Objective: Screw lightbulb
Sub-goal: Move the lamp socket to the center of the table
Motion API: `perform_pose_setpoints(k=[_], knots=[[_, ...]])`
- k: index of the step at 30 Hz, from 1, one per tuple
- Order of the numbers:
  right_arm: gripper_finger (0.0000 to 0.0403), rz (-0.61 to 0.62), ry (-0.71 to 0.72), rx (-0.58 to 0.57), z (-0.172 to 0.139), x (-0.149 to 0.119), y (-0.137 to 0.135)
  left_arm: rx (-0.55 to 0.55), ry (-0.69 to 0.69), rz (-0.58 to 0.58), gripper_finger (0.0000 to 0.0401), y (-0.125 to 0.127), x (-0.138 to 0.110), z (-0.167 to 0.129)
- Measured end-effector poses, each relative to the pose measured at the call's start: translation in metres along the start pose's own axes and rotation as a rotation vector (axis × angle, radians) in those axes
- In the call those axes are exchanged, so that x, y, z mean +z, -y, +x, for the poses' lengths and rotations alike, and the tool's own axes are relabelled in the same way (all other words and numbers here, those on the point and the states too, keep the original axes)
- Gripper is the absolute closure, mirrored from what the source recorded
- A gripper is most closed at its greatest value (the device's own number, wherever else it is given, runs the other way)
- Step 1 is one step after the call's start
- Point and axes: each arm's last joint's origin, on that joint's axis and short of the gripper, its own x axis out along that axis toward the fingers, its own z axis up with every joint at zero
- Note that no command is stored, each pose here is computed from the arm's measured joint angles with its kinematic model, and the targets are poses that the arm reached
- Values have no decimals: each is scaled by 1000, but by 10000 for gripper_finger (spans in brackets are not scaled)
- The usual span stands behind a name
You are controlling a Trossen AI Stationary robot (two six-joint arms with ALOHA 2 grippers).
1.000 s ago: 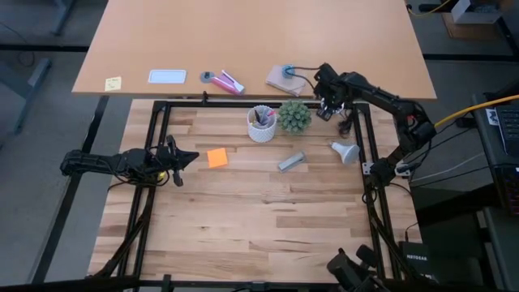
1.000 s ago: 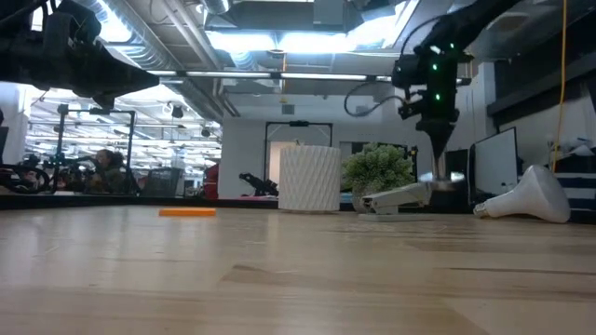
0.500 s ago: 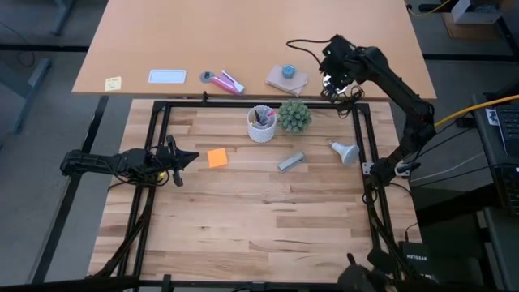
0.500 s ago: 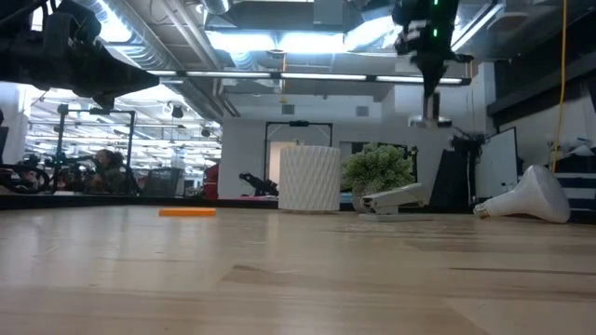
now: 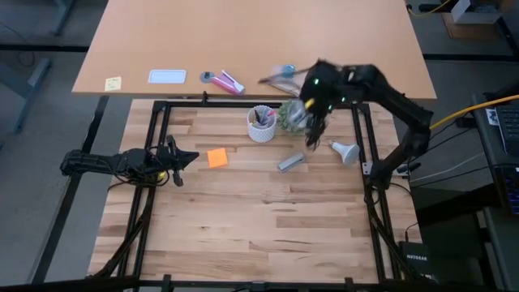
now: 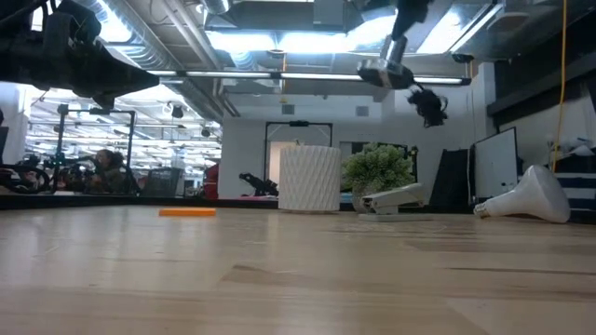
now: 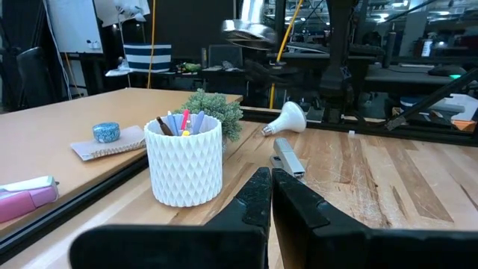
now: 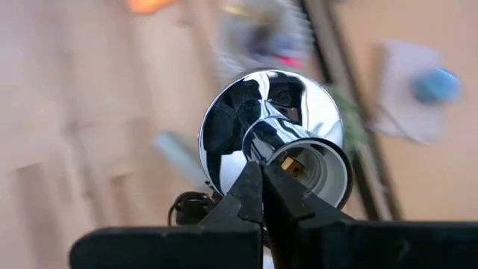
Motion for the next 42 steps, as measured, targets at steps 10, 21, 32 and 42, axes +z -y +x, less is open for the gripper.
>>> perform_pose_setpoints(k=[10,21,32,42], knots=[[402,-199,39,146,32,7,-84,0,0,0,396,0,0,0],[402,-272,-17,205,107,-16,-119,0,-1,0,396,0,0,0],[402,-266,15,322,164,-41,-129,0,0,-10,396,0,0,0],[402,-251,20,305,192,-59,-123,0,-1,-11,396,0,0,0]])
